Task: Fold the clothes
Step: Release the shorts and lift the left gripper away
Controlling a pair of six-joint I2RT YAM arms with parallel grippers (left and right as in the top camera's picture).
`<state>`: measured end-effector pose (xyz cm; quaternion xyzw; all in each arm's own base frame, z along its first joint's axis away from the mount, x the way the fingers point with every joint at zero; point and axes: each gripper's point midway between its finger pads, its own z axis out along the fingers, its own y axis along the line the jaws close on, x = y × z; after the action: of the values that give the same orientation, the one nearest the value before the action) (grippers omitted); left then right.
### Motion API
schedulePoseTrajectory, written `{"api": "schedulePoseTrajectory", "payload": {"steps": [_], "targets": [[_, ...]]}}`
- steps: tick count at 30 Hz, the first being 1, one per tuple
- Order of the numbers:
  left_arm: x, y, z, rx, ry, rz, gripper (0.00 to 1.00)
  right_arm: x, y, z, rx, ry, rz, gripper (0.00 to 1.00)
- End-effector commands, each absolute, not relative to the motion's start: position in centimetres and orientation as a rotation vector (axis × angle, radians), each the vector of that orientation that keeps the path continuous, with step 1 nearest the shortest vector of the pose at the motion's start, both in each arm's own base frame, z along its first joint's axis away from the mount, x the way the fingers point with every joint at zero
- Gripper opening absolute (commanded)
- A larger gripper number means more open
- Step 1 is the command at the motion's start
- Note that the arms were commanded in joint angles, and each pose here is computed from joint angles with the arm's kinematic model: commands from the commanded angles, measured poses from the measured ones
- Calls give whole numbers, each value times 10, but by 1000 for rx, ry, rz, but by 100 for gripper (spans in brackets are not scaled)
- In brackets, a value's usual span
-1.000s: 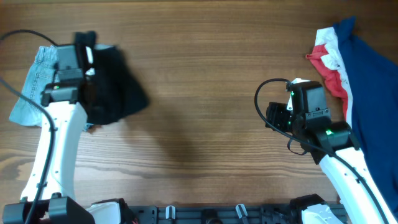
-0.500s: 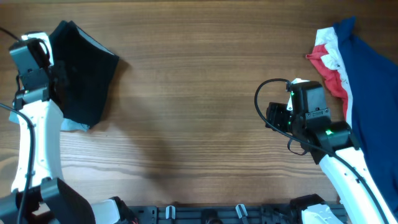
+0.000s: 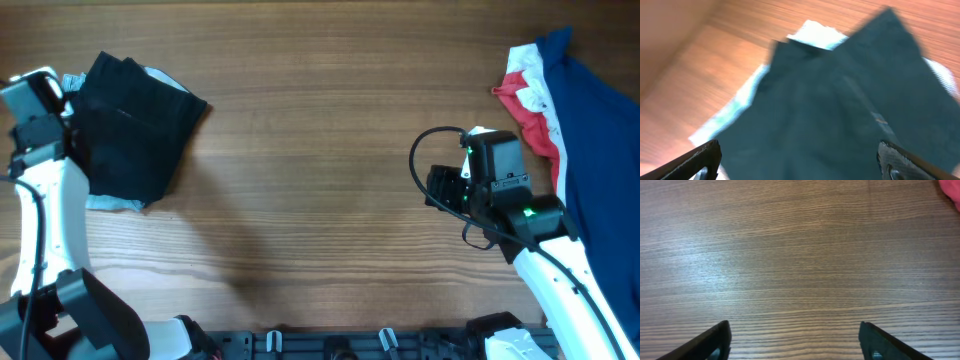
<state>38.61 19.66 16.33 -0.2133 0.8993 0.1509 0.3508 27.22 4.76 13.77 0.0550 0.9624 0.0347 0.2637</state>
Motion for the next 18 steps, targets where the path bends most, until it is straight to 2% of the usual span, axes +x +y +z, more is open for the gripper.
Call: {"api": "schedulePoseTrajectory", "payload": {"steps": [1, 2, 6, 8, 10, 14, 18], "targets": [[416, 118, 161, -363, 2367, 148, 100, 282, 55, 147, 142, 2560, 142, 93], [419, 97, 159, -307, 2386, 123, 100, 286, 55, 150, 141, 2541, 149, 99], [402, -5, 139, -118, 2541, -181, 100, 310, 62, 170, 132, 2415, 194, 99], [380, -40, 134, -121, 2628, -394, 100, 320, 58, 180, 155, 2364, 199, 99], [355, -48, 132, -198, 2723, -478, 100, 320, 49, 185, 183, 2371, 184, 99], [306, -42, 142, -223, 2847, -429, 100, 291, 38, 198, 205, 2446, 151, 100], [276, -44, 180, -153, 2724, -394, 100, 258, 33, 245, 296, 2277, 237, 99]]}}
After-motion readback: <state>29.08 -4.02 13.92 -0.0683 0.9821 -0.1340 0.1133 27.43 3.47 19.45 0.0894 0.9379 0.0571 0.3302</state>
